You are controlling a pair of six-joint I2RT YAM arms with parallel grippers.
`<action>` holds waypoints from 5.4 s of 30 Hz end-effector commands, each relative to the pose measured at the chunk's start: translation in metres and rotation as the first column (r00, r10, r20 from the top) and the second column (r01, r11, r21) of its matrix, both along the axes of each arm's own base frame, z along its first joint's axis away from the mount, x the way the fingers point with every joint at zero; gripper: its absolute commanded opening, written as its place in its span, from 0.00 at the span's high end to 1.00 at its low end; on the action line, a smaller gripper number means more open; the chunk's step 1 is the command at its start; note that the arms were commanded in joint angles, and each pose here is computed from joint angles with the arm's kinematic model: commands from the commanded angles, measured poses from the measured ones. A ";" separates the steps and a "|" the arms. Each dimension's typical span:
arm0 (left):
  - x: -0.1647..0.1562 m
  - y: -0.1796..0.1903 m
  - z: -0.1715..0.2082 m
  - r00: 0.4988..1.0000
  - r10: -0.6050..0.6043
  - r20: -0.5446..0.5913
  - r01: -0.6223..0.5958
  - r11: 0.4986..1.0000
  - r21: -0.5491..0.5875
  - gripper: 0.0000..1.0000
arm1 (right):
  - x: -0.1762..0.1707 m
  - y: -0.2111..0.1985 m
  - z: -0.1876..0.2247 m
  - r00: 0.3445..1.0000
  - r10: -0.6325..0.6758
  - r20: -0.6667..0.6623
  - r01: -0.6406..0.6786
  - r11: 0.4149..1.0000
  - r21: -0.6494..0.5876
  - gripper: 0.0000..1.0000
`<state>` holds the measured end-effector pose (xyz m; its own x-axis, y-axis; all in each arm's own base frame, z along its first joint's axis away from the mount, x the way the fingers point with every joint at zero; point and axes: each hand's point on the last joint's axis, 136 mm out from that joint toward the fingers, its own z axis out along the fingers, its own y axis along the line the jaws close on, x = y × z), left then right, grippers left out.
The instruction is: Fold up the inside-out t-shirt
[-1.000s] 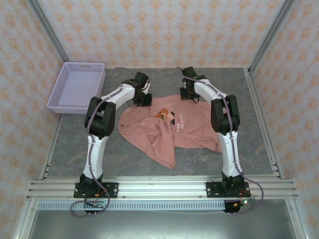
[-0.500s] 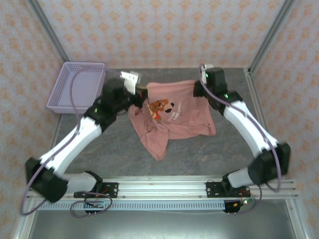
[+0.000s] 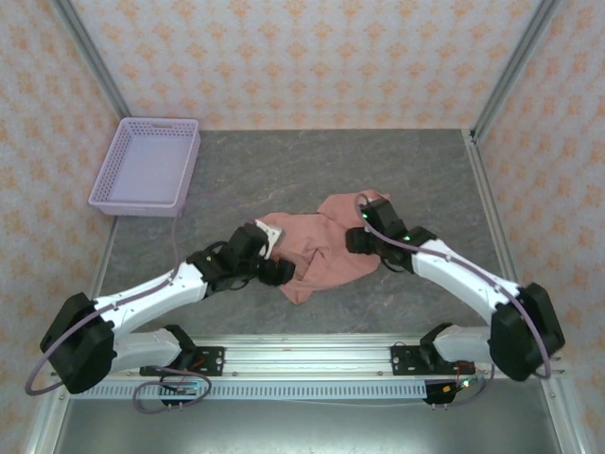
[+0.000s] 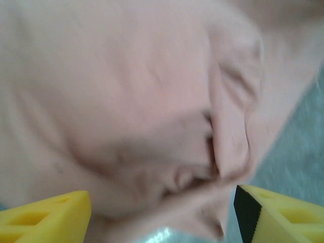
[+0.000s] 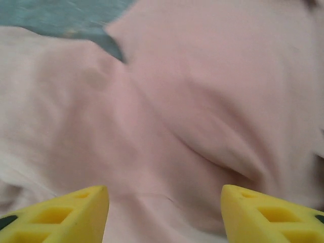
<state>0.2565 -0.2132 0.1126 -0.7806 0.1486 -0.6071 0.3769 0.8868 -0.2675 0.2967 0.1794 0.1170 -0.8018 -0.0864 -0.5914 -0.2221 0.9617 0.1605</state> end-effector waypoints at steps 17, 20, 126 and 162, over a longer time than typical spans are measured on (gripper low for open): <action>0.052 -0.030 -0.027 0.997 -0.047 -0.069 0.053 0.994 0.093 0.78 | -0.001 0.069 -0.024 0.968 0.246 -0.053 -0.244 0.969 0.039 0.85; 0.047 -0.044 -0.001 0.994 -0.092 -0.061 0.091 0.995 -0.030 0.99 | 0.004 0.032 -0.013 0.987 0.155 -0.039 -0.157 0.985 -0.068 0.83; 0.008 -0.036 0.019 0.999 0.041 0.013 -0.040 0.999 -0.022 0.65 | -0.074 0.113 0.108 0.862 0.448 0.237 -0.473 0.543 0.694 1.00; -0.041 -0.056 0.117 0.904 -0.281 0.321 0.416 0.751 -0.513 1.00 | -0.021 0.006 0.021 0.997 0.064 0.036 -0.065 0.997 0.050 0.73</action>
<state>0.2233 -0.2658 0.2098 -0.6296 -0.0224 -0.7766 0.6748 0.4795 -0.5610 0.2789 0.2159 0.1552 -0.7642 -0.0198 -0.6446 -0.3434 0.8585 0.3808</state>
